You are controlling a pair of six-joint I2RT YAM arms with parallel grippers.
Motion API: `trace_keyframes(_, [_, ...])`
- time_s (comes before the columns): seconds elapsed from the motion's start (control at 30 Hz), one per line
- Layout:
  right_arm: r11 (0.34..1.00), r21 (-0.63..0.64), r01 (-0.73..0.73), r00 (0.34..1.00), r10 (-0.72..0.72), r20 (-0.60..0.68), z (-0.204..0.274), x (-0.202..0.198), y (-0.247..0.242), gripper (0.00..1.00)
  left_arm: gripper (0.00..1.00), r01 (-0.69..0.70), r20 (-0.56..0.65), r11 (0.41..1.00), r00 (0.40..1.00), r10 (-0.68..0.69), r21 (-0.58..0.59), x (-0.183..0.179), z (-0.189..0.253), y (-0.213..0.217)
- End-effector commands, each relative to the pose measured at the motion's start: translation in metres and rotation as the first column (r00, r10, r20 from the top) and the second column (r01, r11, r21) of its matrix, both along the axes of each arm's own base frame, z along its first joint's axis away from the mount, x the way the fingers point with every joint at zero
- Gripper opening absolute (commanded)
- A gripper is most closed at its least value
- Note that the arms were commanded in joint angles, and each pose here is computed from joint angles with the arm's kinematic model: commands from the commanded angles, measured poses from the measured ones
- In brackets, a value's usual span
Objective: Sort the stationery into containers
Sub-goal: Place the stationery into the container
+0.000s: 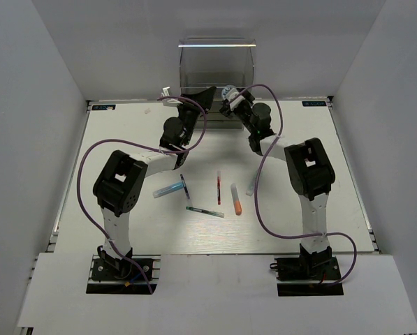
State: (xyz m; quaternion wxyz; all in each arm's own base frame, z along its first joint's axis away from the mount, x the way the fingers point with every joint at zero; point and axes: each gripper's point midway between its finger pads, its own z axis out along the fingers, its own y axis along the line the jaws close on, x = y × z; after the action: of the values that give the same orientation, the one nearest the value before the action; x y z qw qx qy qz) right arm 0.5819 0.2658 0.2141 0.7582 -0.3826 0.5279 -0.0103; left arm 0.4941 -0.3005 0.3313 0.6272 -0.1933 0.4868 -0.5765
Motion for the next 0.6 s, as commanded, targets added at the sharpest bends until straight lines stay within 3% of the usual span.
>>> trace_keyframes(0.0, [0.998,0.047,-0.041,0.997,0.038,0.067,0.047,-0.016,-0.001,0.72,0.35,-0.024,0.097,0.998,0.995,0.029,-0.054,-0.014,0.053,0.017])
trace_keyframes(0.13, [0.996,0.059,-0.063,0.996,0.059,0.059,0.053,-0.022,-0.001,0.86,0.35,-0.024,0.089,0.998,0.996,0.029,-0.05,-0.013,0.051,0.017])
trace_keyframes(0.37, [0.989,0.077,-0.13,0.991,0.127,0.039,0.06,-0.039,0.004,0.86,0.35,-0.025,0.081,0.999,0.996,0.028,-0.045,-0.013,0.047,0.017])
trace_keyframes(0.47, [0.971,0.078,-0.224,0.974,0.226,-0.012,0.055,-0.06,0.01,0.77,0.35,-0.025,0.062,0.999,0.998,0.027,-0.033,-0.014,0.039,0.017])
trace_keyframes(0.5, [0.945,0.061,-0.322,0.941,0.326,-0.095,0.027,-0.079,0.019,0.73,0.35,-0.026,0.054,0.999,0.998,0.027,-0.028,-0.016,0.036,0.018])
trace_keyframes(0.53, [0.934,0.06,-0.353,0.93,0.357,-0.087,0.04,-0.092,0.018,0.68,0.35,-0.026,0.052,0.999,0.998,0.027,-0.027,-0.019,0.036,0.02])
trace_keyframes(0.57, [0.923,0.053,-0.381,0.915,0.385,-0.123,0.028,-0.101,0.018,0.52,0.35,-0.026,0.032,1.0,0.999,0.026,-0.015,-0.018,0.027,0.019])
